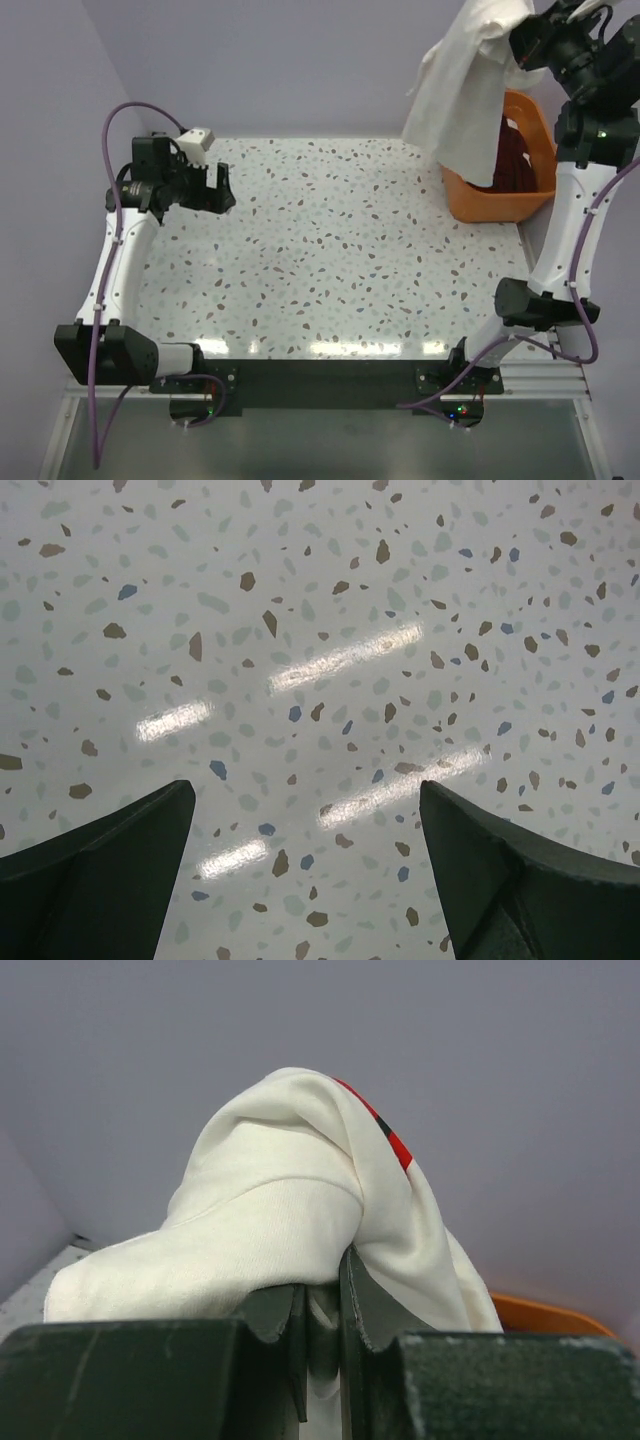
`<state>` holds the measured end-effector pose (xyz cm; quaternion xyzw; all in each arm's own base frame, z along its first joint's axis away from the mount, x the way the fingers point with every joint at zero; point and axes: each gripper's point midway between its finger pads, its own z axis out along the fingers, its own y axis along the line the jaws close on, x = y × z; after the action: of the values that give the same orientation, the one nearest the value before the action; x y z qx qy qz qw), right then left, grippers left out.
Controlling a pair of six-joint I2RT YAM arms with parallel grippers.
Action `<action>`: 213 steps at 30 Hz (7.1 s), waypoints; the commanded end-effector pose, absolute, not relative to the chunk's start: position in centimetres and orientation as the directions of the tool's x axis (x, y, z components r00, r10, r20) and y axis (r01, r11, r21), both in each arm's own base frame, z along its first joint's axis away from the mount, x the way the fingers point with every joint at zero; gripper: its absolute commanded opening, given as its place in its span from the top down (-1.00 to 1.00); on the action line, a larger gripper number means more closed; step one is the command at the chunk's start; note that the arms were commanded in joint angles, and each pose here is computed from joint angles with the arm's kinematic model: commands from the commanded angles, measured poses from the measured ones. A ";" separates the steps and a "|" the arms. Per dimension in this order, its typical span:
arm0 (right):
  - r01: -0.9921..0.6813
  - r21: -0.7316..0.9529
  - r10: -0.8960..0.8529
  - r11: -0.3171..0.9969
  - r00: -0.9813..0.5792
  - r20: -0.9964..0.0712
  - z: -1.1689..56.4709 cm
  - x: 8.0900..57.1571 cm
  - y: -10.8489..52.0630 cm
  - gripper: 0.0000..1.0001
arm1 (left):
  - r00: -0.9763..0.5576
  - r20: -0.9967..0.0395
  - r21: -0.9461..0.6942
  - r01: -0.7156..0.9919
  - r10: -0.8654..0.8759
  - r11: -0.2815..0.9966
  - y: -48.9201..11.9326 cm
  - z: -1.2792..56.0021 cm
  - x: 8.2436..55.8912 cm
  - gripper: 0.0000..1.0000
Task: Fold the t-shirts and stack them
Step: Grab the tshirt from the pile, then move the tshirt to the center of the board, then flatten the tshirt out
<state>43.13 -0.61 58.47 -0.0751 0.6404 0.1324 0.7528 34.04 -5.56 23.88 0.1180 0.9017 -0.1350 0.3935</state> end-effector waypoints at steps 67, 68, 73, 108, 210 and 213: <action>-0.507 0.093 -0.453 0.857 -0.827 -0.333 7.1 36.8 12.1 1.00 | -0.877 -0.385 -0.161 0.372 0.288 0.914 -0.2 10.2 33.5 1.00; -0.524 0.075 -0.471 0.849 -0.813 -0.344 8.0 36.6 11.6 1.00 | -0.883 -0.365 -0.132 0.363 0.295 0.922 0.6 10.3 32.4 1.00; -0.561 0.075 -0.518 0.824 -0.801 -0.301 8.8 33.4 10.4 1.00 | -0.938 -0.201 -0.030 0.294 0.282 0.955 3.6 7.7 26.0 1.00; -0.613 0.044 -0.598 0.789 -0.782 -0.176 6.9 31.1 7.3 1.00 | -0.253 -0.382 0.099 0.945 0.889 0.312 -11.2 7.4 44.4 -0.37; -0.807 0.214 -0.823 0.551 -0.568 -0.023 4.9 22.6 5.9 1.00 | -0.941 -0.259 -0.500 0.325 0.219 0.803 0.8 6.8 33.0 -0.19; -0.806 0.209 -0.821 0.553 -0.570 -0.026 4.9 22.7 5.9 1.00 | -0.955 -0.224 -0.517 0.287 0.197 0.806 0.5 6.0 32.8 -0.19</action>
<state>21.61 5.77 4.22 -0.4574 0.8808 0.1049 -0.0633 32.03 1.09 5.73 0.1545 0.9449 -0.2781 0.0772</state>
